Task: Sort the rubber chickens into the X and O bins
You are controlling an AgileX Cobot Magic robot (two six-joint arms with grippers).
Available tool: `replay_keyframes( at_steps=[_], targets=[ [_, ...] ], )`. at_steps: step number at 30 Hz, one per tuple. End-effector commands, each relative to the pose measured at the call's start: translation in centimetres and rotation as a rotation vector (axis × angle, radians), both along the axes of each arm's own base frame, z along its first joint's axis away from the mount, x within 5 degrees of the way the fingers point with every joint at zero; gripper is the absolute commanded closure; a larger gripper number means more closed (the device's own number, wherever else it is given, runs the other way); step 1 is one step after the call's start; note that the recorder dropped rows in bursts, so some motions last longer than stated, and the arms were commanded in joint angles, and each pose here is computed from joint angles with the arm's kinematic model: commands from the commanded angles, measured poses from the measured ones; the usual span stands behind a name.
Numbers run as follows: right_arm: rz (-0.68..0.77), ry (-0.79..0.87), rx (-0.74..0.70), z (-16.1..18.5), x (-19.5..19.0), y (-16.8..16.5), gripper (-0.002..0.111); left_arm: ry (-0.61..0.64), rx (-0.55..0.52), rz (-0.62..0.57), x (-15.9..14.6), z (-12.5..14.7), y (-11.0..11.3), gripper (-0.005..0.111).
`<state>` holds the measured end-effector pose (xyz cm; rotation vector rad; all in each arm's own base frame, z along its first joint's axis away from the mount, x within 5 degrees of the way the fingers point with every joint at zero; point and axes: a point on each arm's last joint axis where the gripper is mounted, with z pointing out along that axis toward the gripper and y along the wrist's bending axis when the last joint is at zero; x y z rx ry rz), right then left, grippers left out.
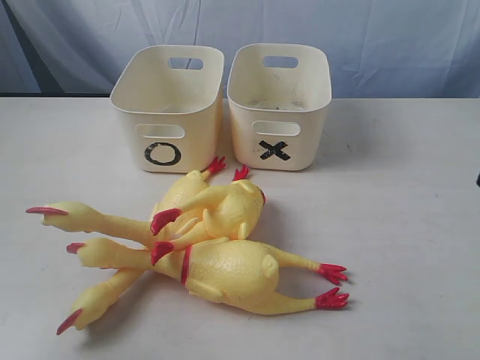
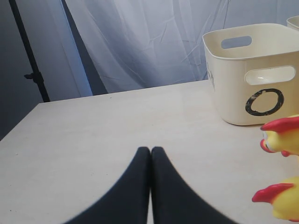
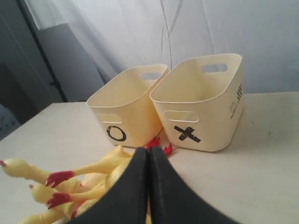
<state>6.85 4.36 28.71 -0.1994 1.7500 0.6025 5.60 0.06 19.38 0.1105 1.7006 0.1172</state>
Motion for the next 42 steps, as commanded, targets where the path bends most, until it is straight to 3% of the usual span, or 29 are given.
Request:
replay_keyframes(
  at_steps=[1, 19, 36, 42],
  targets=[
    [0.092, 0.034, -0.113, 0.7, 1.6, 0.8, 0.109, -0.011, -0.001, 0.000, 0.0, 0.0, 0.0, 0.106],
    [0.494, 0.224, -0.388, 0.4, 9.6, 6.3, 0.109, -0.011, -0.001, 0.000, 0.0, 0.0, 0.0, 0.106],
    [0.752, 0.113, -0.706, -2.0, 13.1, 13.6, 0.109, -0.011, -0.001, 0.000, 0.0, 0.0, 0.0, 0.106],
    [0.866, -0.034, -0.852, -3.7, 12.8, 15.9, 0.109, -0.011, -0.001, 0.000, 0.0, 0.0, 0.0, 0.106]
  ],
)
